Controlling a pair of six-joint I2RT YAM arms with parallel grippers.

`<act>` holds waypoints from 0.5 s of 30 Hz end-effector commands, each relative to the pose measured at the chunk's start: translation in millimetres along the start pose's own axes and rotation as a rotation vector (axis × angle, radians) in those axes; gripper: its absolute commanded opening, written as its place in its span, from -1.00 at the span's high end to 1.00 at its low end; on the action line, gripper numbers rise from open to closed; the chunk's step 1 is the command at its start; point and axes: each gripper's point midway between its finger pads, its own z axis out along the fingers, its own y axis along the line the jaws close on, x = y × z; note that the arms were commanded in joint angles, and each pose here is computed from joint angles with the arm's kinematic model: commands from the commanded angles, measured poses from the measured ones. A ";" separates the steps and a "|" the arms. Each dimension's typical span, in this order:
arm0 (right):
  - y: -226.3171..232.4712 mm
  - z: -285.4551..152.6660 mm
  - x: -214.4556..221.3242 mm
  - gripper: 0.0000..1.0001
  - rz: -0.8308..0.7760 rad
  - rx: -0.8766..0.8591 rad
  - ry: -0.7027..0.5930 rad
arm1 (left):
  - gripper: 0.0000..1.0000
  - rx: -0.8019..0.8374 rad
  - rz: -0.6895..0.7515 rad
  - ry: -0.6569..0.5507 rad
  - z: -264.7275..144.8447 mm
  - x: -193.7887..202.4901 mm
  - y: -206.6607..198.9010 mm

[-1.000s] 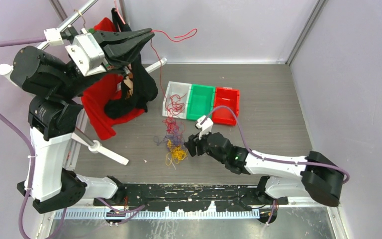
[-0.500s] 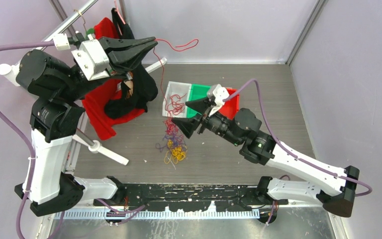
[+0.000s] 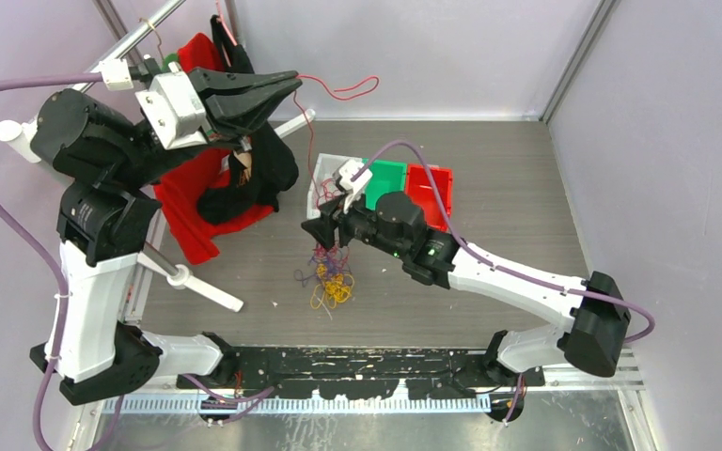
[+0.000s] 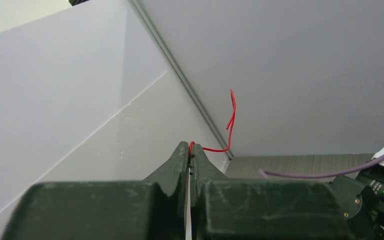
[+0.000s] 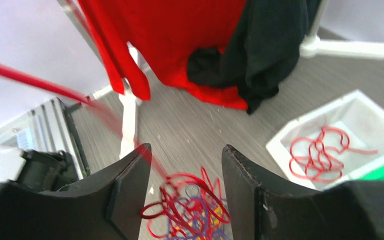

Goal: Untangle the cables
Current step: Untie the cable.

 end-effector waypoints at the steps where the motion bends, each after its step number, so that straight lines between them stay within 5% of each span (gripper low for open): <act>1: -17.1 -1.8 28.3 -0.17 0.036 0.051 0.001 | 1.00 -0.021 0.047 -0.093 -9.1 -41.0 5.3; 9: -62.4 -36.8 141.4 -0.14 0.122 0.192 0.159 | 1.00 -0.065 0.121 -0.145 -8.5 -68.9 21.3; 15: -81.4 -66.6 181.4 -0.12 0.180 0.272 0.196 | 1.00 -0.135 0.225 -0.215 -15.9 -101.9 37.5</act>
